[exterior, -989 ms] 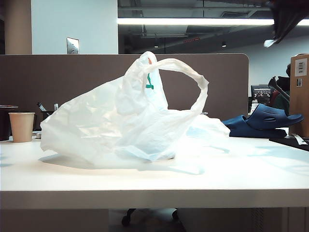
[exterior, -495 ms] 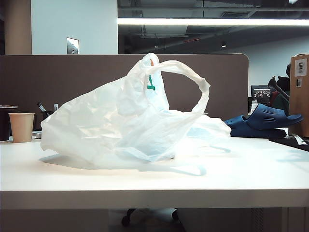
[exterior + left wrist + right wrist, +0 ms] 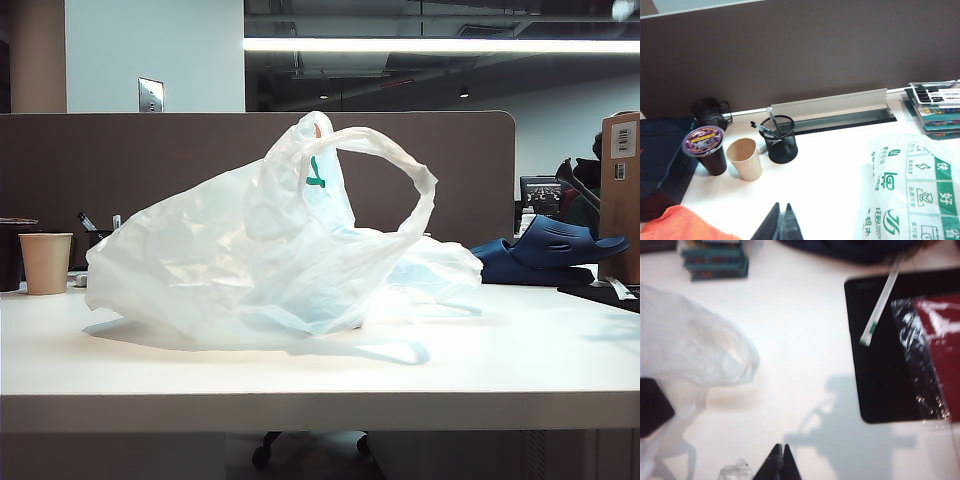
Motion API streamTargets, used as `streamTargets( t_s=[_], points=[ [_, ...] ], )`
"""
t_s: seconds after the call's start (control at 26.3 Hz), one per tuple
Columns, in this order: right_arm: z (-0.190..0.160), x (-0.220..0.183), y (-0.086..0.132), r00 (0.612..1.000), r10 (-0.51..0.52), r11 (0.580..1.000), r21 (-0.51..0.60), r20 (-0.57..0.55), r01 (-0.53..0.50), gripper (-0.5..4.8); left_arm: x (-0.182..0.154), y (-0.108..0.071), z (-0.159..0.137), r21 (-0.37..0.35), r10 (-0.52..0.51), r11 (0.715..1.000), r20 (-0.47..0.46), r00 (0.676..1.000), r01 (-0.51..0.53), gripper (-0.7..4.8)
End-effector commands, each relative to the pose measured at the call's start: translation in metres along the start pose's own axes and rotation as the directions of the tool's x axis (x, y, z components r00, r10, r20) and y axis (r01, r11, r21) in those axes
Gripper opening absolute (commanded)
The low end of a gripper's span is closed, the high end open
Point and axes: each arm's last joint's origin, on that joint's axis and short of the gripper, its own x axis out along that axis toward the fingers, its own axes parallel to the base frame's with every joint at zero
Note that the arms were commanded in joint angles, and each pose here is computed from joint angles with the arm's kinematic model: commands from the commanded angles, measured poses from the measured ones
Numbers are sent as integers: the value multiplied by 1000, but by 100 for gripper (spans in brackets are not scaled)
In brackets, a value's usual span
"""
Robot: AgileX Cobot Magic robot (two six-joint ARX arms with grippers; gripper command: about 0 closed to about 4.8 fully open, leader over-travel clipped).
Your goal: Put the power bank into the bag.
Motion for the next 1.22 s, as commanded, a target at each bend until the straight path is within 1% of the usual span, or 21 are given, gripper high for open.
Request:
streamTargets(
  t_s=[0.04, 0.19, 0.27, 0.34, 0.42, 0.49, 0.65, 0.8, 0.99, 1.03, 1.22],
  points=[
    [-18, 14, -3, 1000, 5, 1000, 12, -7, -5, -9, -7, 0, 0, -4, -1, 1000, 4, 1000, 1, -6],
    [-42, 23, -6, 1000, 3, 1000, 30, -8, -3, -9, -14, -1, -2, -5, 0, 1000, 8, 1000, 0, -6],
    [-51, 22, -7, 1000, 3, 1000, 30, -7, -3, -9, -17, -1, -5, -23, -1, 1000, 9, 1000, 1, -6],
    [-58, 20, -8, 1000, 6, 1000, 29, 4, -6, -9, -22, -2, -11, -27, 0, 1000, 9, 1000, 0, -6],
    [-71, 11, -8, 998, 36, 999, 23, 60, -37, -9, -33, -5, -24, -26, 0, 1000, 10, 1000, 1, -6],
    [-82, 4, -8, 994, 40, 999, 18, 105, -43, -9, -43, -7, -35, -26, -1, 1000, 16, 1000, 1, -6],
    [-101, -5, -9, 987, 45, 999, 11, 154, -47, -9, -57, -12, -50, -24, -39, 999, 36, 999, 40, -6],
    [-124, -10, -11, 976, 51, 999, 4, 211, -53, -9, -73, -15, -66, -30, -37, 999, 63, 997, 39, -6],
    [-156, -11, -14, 955, 61, 998, -7, 289, -61, -9, -93, -20, -88, -33, -31, 999, 106, 994, 34, -6],
    [-167, -9, -15, 947, 64, 998, -10, 315, -64, -9, -99, -21, -97, -32, -28, 999, 123, 992, 32, -6],
    [-192, -5, -18, 931, 69, 997, -8, 357, -71, -9, -111, -26, -123, -31, -23, 999, 158, 987, 28, -6]
  ],
)
